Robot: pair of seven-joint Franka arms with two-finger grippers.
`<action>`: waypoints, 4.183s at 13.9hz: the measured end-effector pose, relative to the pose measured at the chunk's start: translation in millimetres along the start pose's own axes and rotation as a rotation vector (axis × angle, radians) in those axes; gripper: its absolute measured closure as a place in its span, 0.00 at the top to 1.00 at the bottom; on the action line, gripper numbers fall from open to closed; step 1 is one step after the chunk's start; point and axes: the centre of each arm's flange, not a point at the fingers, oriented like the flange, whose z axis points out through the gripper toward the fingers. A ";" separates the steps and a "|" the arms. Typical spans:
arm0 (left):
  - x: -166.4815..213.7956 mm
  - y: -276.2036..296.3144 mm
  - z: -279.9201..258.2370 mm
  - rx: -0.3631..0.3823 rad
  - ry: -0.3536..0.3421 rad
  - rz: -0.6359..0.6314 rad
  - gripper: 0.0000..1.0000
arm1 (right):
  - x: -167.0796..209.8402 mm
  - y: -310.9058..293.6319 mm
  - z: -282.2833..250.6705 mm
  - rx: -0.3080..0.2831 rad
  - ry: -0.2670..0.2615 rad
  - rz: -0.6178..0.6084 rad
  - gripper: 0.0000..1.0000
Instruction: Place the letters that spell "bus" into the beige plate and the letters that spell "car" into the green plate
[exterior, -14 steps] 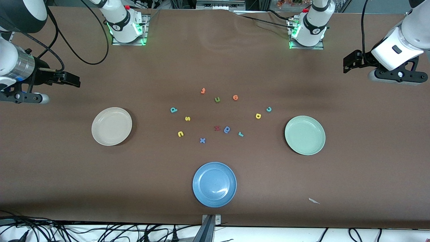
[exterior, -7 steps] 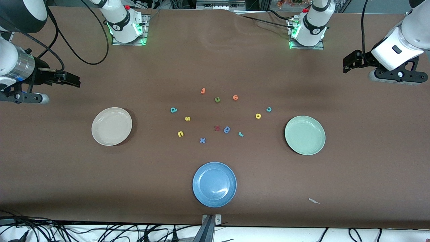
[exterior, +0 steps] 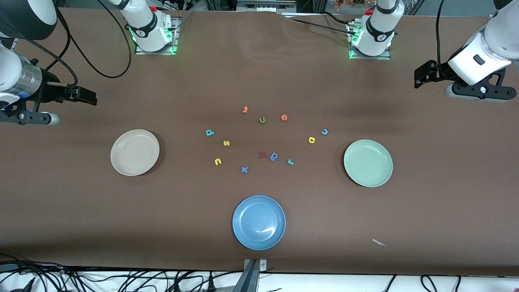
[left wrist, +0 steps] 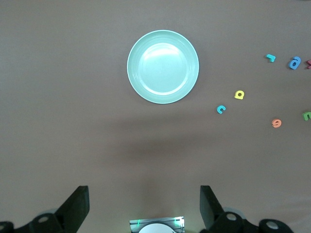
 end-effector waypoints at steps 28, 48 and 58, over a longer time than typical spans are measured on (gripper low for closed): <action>0.0 0.0 0.0 0.000 0.000 0.000 1.00 | 0.0 0.0 0.0 0.000 0.000 0.000 1.00; -0.6 0.0 0.8 0.000 -0.007 0.000 1.00 | 13.0 -9.5 21.0 0.043 -0.043 0.000 1.00; 22.0 71.9 43.1 0.017 -0.088 0.165 1.00 | 30.8 -117.0 64.4 0.061 -0.020 0.490 1.00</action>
